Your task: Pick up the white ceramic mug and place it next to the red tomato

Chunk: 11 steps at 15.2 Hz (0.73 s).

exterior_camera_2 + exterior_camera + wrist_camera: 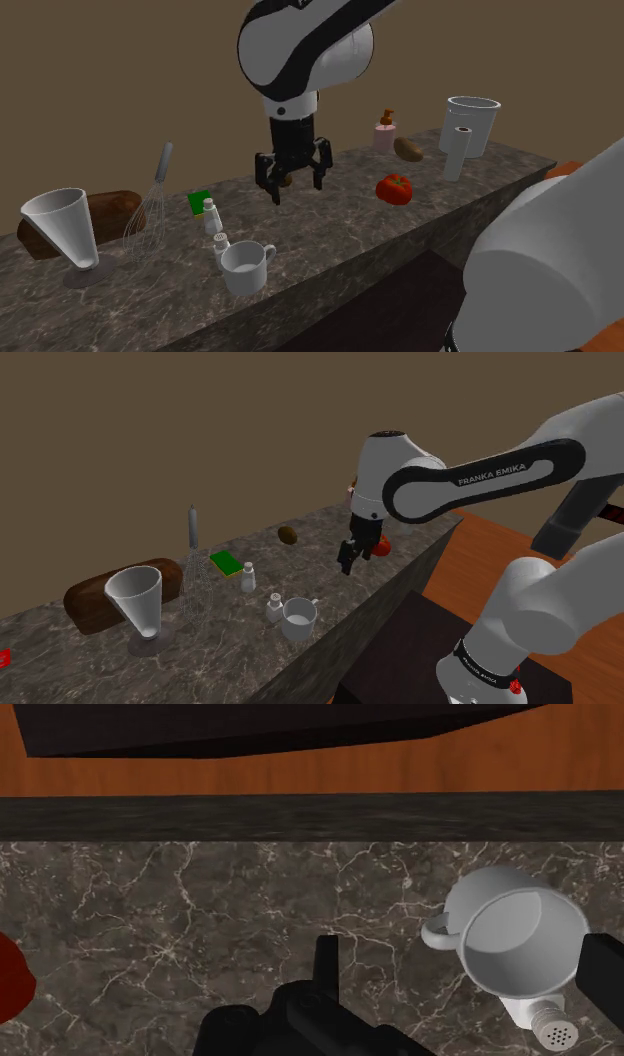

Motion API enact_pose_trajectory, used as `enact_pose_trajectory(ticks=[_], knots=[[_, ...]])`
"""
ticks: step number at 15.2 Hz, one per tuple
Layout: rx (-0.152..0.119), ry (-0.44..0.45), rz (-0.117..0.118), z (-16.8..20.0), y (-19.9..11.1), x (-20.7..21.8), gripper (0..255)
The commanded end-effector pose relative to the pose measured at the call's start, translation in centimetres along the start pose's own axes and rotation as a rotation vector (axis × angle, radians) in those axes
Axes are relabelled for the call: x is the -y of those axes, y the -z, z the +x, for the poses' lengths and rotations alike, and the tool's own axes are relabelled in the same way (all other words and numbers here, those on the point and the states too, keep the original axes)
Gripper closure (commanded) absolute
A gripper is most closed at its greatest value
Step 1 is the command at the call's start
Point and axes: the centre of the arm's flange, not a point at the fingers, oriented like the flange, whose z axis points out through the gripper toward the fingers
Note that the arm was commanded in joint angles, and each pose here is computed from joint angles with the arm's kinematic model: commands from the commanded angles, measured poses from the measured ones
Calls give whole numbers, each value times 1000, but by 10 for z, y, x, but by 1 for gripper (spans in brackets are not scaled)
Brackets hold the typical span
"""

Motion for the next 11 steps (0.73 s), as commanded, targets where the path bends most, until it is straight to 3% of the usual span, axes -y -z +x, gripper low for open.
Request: enact_pose_trajectory(ticks=[1,11], knots=[[-10,-4,0,7,-19,23,0],[-51,-21,-12,49,-106,112,0]])
